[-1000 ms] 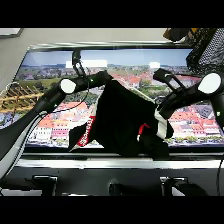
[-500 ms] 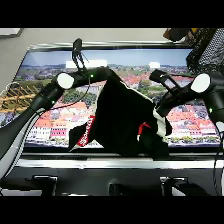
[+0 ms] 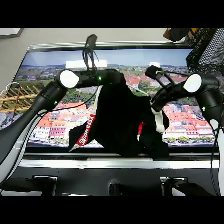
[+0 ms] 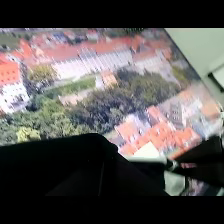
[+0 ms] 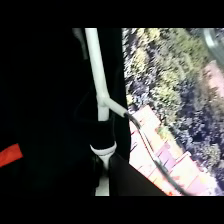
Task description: Fold the clothes and pants, and hang the long-sleeved shirts on hangers.
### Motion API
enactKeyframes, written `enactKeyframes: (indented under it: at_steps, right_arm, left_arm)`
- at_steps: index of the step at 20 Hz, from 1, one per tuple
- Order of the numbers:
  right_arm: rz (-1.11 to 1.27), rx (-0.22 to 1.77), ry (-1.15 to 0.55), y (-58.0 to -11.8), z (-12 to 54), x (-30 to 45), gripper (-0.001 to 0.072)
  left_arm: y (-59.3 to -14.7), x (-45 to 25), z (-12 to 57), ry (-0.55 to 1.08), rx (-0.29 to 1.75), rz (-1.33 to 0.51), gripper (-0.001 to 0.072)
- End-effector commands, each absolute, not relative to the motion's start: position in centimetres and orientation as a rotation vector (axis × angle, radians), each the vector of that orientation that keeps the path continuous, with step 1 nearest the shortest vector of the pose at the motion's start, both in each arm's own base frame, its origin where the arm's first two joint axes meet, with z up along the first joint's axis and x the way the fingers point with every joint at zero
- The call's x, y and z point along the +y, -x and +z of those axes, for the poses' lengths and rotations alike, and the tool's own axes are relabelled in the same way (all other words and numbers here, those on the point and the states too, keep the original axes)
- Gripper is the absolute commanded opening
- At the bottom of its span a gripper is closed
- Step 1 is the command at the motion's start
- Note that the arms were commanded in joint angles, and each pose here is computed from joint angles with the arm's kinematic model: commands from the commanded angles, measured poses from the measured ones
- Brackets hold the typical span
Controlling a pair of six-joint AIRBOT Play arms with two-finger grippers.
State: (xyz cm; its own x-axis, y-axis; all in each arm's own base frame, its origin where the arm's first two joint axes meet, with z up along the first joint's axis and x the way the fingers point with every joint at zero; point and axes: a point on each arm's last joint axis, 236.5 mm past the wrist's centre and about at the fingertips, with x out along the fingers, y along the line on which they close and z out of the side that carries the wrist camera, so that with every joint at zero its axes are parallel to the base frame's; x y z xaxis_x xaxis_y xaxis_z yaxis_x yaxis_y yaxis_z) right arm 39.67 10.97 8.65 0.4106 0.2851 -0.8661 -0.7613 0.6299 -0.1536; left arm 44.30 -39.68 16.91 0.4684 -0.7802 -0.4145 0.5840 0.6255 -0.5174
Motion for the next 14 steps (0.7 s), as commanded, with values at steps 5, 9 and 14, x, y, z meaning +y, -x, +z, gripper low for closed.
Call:
enactKeyframes:
  at_steps: [5,9,14]
  right_arm:
    - [0.664,0.786,0.638,-41.7,15.3,11.3,0.0043]
    - [0.710,0.734,0.671,-39.1,20.5,11.7,0.0043]
    - [0.778,0.670,0.699,-34.9,23.8,12.5,0.0043]
  left_arm:
    - [-39.0,-39.6,13.2,0.050,0.843,-0.912,0.0030]
    - [-39.0,-37.5,14.9,0.044,0.840,-0.833,0.0031]
    - [-37.6,-36.1,18.7,0.056,0.793,-0.830,0.0032]
